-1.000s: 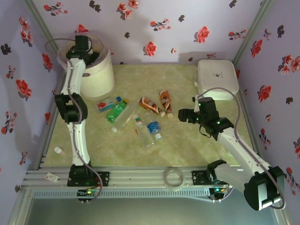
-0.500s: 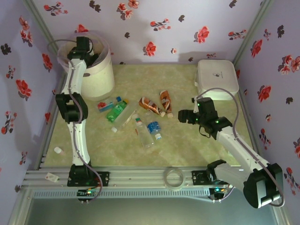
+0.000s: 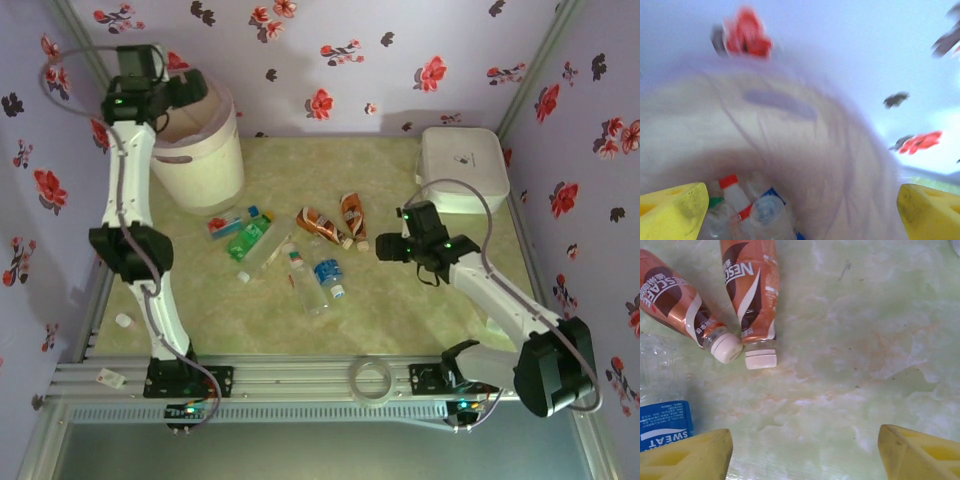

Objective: Put the plastic bottles in the bin

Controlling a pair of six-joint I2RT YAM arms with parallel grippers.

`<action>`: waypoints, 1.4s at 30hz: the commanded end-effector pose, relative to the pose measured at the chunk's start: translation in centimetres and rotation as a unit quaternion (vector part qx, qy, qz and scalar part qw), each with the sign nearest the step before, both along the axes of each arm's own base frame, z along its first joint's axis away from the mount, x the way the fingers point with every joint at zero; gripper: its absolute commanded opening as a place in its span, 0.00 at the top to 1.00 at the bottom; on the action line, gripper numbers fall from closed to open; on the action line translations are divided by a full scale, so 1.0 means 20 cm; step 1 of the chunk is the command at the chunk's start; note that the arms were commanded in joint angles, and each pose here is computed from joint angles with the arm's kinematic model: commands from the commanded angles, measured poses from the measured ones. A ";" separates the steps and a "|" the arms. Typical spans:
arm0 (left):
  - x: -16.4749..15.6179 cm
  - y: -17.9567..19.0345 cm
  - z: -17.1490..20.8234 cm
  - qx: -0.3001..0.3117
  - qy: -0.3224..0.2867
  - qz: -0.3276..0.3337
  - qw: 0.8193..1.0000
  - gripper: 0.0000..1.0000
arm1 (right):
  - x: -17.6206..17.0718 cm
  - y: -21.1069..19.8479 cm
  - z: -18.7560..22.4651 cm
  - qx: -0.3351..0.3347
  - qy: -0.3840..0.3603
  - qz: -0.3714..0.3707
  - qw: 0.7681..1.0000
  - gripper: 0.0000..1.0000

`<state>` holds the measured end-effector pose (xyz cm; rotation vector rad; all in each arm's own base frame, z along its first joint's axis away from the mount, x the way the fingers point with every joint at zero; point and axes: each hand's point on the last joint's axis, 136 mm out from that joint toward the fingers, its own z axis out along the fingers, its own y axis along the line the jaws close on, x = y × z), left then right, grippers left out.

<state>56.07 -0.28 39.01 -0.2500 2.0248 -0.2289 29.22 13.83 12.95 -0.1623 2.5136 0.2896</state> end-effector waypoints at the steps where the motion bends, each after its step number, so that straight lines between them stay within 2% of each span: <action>1: -0.15 0.04 0.28 0.024 -0.065 0.010 0.998 0.02 | 0.06 0.06 0.01 -0.018 0.001 0.004 1.000 0.26; 8: -0.52 -0.02 0.43 0.010 -0.115 0.007 0.993 0.02 | 0.20 0.19 -0.06 -0.019 0.030 0.006 0.999 0.34; 12: -0.71 -0.12 0.31 -0.034 -0.121 -0.004 0.992 0.03 | 0.25 0.26 -0.13 -0.018 0.046 0.012 0.999 0.35; 20: -0.93 -0.50 -0.12 -0.089 -0.050 -0.085 0.991 0.03 | 0.35 0.30 -0.28 -0.039 0.069 0.010 0.997 0.37; 28: -1.09 -0.83 -0.50 -0.124 0.031 -0.146 0.981 0.02 | 0.40 0.33 -0.42 -0.047 0.089 0.007 0.995 0.39; 32: -1.12 -0.93 -0.67 -0.158 0.056 -0.149 0.975 0.03 | 0.42 0.32 -0.49 -0.059 0.097 0.002 0.994 0.41; 42: -1.15 -1.07 -0.87 -0.222 0.075 -0.144 0.961 0.02 | 0.43 0.27 -0.55 -0.069 0.101 -0.011 0.992 0.53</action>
